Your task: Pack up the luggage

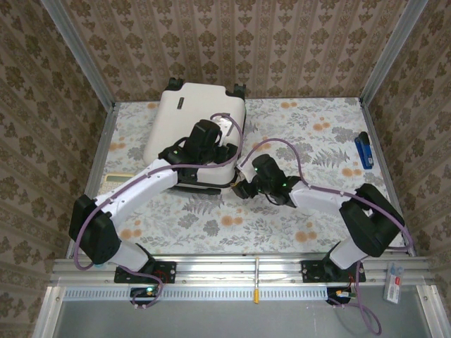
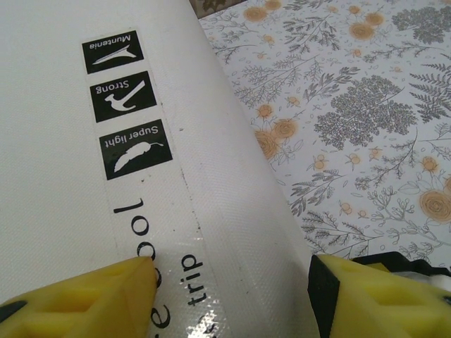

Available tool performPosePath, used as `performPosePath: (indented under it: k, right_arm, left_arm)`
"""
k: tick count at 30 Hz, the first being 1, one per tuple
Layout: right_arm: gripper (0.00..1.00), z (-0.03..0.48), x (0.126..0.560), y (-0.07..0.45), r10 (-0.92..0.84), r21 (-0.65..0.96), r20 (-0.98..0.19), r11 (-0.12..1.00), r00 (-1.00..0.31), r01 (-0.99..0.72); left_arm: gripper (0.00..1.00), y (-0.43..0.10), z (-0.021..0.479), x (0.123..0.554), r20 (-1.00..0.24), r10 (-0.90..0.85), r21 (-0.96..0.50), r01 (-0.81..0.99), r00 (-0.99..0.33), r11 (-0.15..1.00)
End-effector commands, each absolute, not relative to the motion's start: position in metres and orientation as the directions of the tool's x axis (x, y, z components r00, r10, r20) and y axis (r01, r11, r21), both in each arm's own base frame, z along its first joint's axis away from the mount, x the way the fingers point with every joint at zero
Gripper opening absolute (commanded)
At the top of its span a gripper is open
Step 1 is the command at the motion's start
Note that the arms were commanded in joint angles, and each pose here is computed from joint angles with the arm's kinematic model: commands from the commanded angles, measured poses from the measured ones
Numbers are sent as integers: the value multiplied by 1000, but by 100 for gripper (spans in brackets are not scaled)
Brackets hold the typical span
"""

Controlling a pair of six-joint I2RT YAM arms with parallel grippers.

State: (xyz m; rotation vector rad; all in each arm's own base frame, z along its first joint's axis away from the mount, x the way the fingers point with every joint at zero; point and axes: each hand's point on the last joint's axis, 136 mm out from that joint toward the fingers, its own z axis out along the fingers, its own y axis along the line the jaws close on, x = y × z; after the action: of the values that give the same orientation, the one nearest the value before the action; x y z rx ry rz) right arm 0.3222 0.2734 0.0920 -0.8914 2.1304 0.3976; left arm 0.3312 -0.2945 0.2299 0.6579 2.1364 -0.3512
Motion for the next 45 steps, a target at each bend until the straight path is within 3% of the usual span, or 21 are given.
performPosePath:
  k: [1,7,25,35,45]
  right_arm:
    - [59,100,347,275,-489,-84,-766,720,-417,-689]
    - [54,113,361,286,-521,-128,-767,695,-373,-708]
    - [0,121,345,295,-542,-124,-777,629,-319,-768]
    - [0,116,342,292,-520,-92,-780,646,-348,-758]
    - [30,120,327,266,-473,-78,-785,716,-400,-693]
  left_arm:
    - [62,-280,146,294,-586,459,-58,599,-668,799]
    - [62,-281,145,293,-586,463,-63,607,-666,793]
    - [61,-283,143,293,-577,467,-68,609,-670,790]
    - [61,-279,143,292,-579,462,-63,601,-672,797]
    - [62,-275,142,292,-580,456,-65,597,-675,800]
